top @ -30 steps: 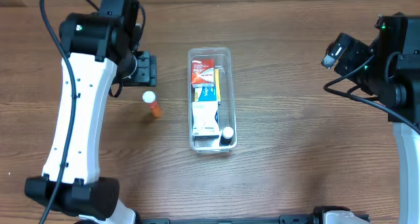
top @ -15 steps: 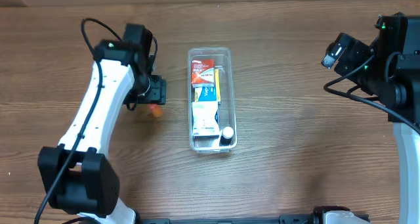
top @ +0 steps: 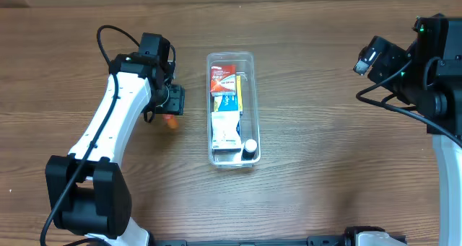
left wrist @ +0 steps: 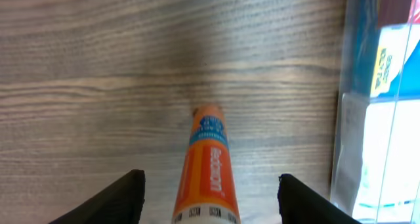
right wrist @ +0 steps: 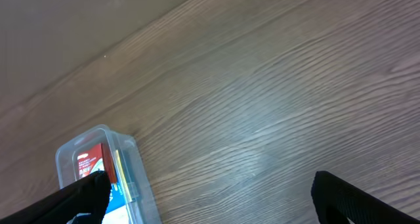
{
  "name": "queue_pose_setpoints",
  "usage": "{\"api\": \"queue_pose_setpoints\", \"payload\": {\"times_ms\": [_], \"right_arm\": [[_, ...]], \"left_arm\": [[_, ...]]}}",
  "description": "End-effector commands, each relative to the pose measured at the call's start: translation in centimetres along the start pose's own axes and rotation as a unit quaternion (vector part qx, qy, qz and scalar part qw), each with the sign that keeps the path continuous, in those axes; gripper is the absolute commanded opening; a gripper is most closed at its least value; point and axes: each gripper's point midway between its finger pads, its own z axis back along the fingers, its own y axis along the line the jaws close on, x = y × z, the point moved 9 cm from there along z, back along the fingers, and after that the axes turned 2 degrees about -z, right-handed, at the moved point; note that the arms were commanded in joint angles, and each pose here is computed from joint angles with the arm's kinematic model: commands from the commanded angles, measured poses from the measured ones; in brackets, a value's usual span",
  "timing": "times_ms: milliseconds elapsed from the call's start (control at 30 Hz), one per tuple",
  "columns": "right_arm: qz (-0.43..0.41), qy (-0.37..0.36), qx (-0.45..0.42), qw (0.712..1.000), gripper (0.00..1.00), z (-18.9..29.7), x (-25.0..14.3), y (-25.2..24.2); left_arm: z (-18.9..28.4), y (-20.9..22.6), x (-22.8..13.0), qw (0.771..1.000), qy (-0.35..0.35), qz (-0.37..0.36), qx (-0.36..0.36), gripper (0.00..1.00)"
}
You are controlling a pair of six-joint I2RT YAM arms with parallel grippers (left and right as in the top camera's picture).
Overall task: Pack container
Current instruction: 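Lower the orange tube into the container beside the bottle, release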
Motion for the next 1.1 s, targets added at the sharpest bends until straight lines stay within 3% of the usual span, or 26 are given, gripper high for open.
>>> {"api": "queue_pose_setpoints", "payload": {"times_ms": [0, 267, 400, 567, 633, 800, 1067], "right_arm": [[-0.006, -0.009, 0.004, 1.000, 1.00, 0.6, 0.1, -0.1], [-0.006, -0.009, 0.004, 1.000, 1.00, 0.6, 0.1, -0.1], [-0.006, -0.009, 0.004, 1.000, 1.00, 0.6, 0.1, -0.1], [-0.006, -0.009, 0.004, 1.000, 1.00, 0.6, 0.1, -0.1], [-0.006, -0.009, 0.004, 1.000, 1.00, 0.6, 0.1, -0.1], [-0.006, -0.009, 0.004, 1.000, 1.00, 0.6, 0.1, -0.1], [-0.006, -0.009, 0.004, 1.000, 1.00, 0.6, 0.1, -0.1]], "left_arm": [[-0.3, 0.1, 0.2, 1.000, -0.004, -0.011, 0.006, 0.62], [-0.2, 0.1, -0.5, 1.000, 0.015, -0.011, 0.005, 0.41], [0.5, 0.2, -0.7, 1.000, 0.027, -0.012, 0.009, 0.25], [4.7, 0.1, 0.3, 1.000, 0.012, -0.013, 0.008, 0.16], [10.4, -0.6, 0.8, 1.000, -0.013, -0.021, -0.003, 0.15], [16.3, -4.3, -0.3, 0.995, -0.041, -0.069, -0.064, 0.15], [18.6, -12.6, -4.0, 0.981, -0.046, -0.166, -0.085, 0.17]]}}
